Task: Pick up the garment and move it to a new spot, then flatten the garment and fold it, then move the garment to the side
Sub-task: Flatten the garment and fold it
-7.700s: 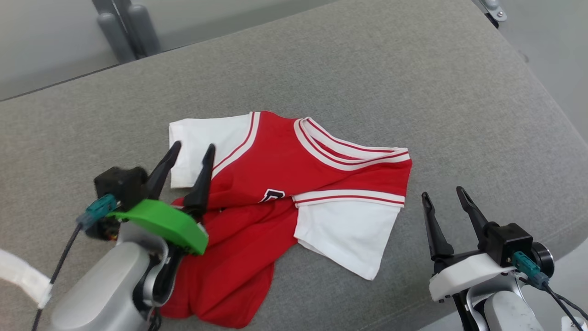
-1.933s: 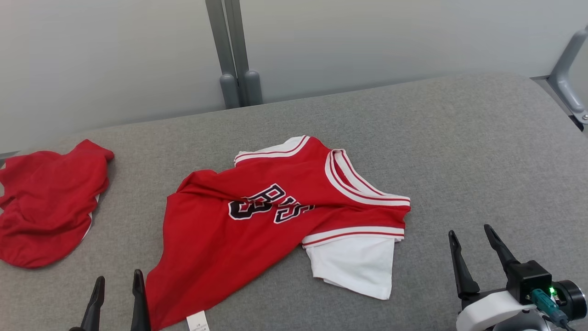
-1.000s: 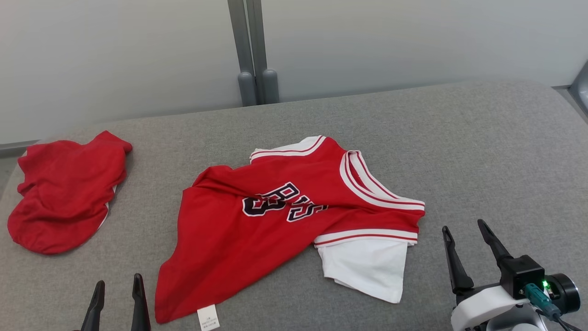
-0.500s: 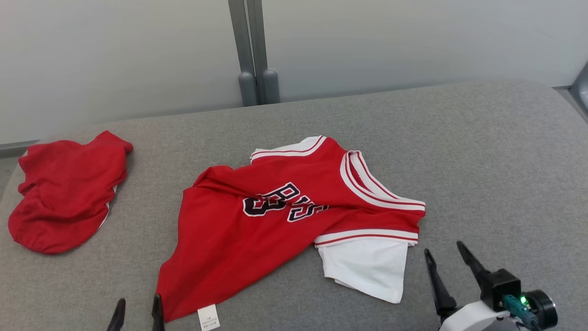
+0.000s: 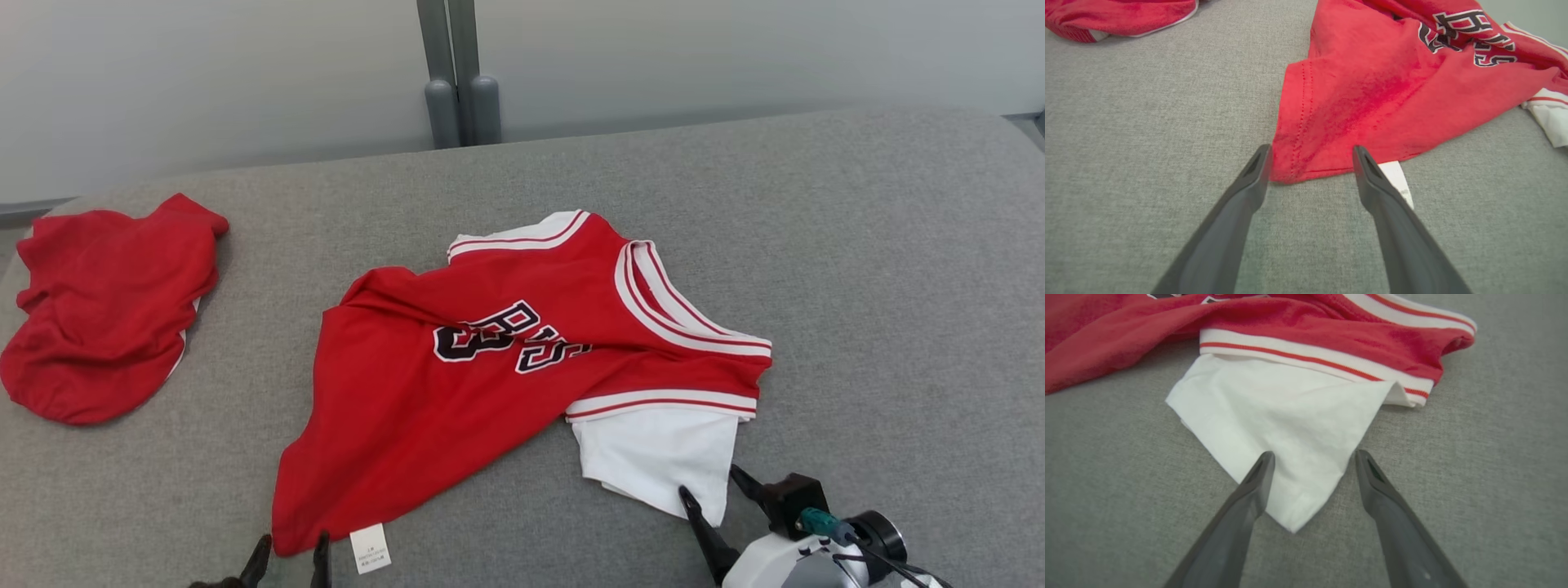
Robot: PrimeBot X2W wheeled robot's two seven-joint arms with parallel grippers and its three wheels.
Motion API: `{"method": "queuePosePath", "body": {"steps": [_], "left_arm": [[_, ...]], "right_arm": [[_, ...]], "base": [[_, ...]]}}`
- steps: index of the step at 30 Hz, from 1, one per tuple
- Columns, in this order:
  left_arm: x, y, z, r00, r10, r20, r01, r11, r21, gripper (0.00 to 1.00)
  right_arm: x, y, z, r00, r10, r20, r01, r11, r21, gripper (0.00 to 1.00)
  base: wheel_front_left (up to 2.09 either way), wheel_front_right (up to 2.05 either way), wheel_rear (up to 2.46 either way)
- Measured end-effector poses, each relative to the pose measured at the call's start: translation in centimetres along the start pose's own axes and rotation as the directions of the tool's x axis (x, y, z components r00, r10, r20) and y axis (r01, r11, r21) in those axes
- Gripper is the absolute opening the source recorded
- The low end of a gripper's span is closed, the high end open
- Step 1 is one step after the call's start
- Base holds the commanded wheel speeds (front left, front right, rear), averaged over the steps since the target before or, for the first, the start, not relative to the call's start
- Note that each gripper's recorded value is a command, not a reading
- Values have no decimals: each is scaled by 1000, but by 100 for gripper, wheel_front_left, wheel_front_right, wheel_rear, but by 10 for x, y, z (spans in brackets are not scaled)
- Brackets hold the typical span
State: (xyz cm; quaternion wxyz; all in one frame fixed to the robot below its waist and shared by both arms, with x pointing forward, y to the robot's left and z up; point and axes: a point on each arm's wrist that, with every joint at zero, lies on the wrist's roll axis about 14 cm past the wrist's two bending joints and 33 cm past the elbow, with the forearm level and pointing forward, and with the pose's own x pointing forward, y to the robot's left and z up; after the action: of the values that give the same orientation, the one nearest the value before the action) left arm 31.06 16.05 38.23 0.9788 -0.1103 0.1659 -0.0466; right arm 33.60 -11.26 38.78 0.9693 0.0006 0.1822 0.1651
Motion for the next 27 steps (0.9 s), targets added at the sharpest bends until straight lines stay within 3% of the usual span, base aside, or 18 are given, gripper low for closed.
{"method": "queuePosePath", "body": {"steps": [7,8,9,10,14,19,23,27], "left_arm": [[20,7,-14,997,-1,-80,3,1000,21,100],[22,6,-18,995,-6,-95,8,1000,20,89],[23,6,-21,994,-6,-108,8,1000,14,47],[25,6,-23,992,-10,-123,12,1000,12,0],[28,4,-29,988,-25,-153,23,1000,-17,0],[24,-7,-11,992,-68,-108,57,993,-103,0],[14,-7,29,992,-123,-35,119,989,-83,0],[8,-40,107,963,-240,126,251,964,-85,0]], "right_arm": [[21,5,-4,997,48,-54,-48,999,-11,100],[23,7,-6,996,54,-66,-54,999,-4,100],[25,8,-7,995,61,-73,-62,998,-4,86],[27,11,-8,995,70,-76,-70,998,4,1],[30,18,-5,992,103,-76,-98,993,67,0],[23,8,41,993,94,76,-107,973,203,0],[-2,-28,107,966,48,252,-103,973,207,0],[-37,-53,180,918,51,392,-97,990,97,0]], "base": [[0,0,0],[0,0,0],[0,0,0],[0,0,0],[0,0,0],[0,0,0],[0,0,0],[0,0,0]]}}
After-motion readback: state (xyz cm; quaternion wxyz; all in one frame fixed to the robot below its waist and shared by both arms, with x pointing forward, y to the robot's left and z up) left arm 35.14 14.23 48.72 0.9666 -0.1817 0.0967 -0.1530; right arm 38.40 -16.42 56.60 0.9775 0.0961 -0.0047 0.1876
